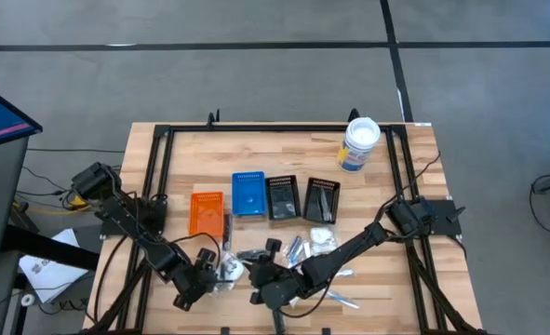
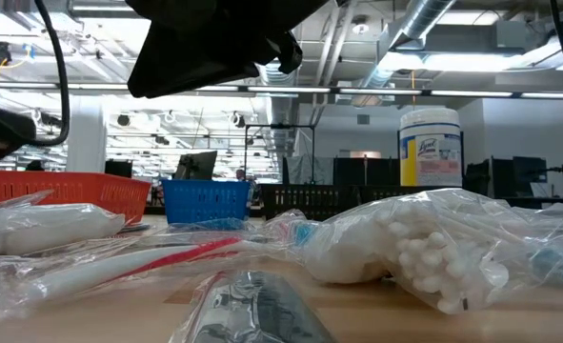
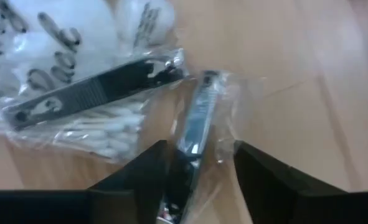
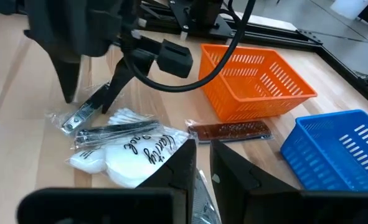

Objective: Pick & Place Travel size toiletries
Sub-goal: Put the black comb into the right black bin, then put the nail clippers into the orange bin

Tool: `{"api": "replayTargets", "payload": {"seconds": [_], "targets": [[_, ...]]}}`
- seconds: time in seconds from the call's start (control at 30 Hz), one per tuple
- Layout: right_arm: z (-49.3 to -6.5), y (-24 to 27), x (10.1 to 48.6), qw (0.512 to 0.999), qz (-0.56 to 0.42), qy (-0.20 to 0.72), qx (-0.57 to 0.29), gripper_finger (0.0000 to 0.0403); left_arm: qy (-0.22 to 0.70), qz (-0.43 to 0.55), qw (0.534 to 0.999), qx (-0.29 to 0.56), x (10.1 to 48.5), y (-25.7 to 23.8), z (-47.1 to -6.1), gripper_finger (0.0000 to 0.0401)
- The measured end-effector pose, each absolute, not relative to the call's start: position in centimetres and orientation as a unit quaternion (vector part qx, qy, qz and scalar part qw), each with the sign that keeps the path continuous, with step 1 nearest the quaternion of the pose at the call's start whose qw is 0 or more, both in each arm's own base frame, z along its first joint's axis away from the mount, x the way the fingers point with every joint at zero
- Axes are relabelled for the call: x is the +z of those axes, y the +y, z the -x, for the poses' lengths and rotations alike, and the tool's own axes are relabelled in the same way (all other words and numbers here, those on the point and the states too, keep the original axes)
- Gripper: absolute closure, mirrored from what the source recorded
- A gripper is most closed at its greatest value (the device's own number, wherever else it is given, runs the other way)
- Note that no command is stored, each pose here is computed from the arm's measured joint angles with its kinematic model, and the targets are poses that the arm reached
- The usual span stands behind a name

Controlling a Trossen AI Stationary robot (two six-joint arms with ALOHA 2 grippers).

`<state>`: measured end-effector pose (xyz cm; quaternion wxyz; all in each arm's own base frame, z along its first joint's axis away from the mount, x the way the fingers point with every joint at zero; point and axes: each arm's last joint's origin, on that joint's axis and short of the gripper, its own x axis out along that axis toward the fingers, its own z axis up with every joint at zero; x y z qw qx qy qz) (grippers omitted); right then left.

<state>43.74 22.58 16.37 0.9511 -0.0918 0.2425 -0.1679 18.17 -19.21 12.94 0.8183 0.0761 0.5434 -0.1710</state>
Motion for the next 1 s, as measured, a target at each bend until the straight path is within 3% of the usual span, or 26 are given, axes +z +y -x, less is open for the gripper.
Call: {"api": "replayTargets", "payload": {"seconds": [0.27, 0.47, 0.67, 0.83, 1.0], "targets": [[-43.8, 22.4, 16.3, 0.950, 0.095, 0.246, -0.170, 0.0362, 0.545, -0.034, 0.828, -0.130, 12.7, -18.9, -18.0, 0.0364], [-43.9, 22.1, 16.2, 0.945, 0.119, 0.255, -0.168, 0.0364, 0.544, 0.020, 0.833, -0.099, 13.6, -18.6, -17.7, 0.0364], [-43.3, 21.7, 17.8, 0.927, 0.200, 0.271, -0.165, 0.0364, 0.472, 0.085, 0.873, -0.085, 17.3, -18.7, -17.4, 0.0364], [-39.6, 19.7, 22.2, 0.864, 0.281, 0.291, -0.299, 0.0363, 0.360, 0.118, 0.925, -0.038, 21.3, -17.3, -16.8, 0.0364], [-33.1, 17.7, 27.4, 0.835, 0.279, 0.219, -0.421, 0.0363, 0.240, 0.133, 0.960, 0.047, 24.6, -15.1, -15.7, 0.0364]]}}
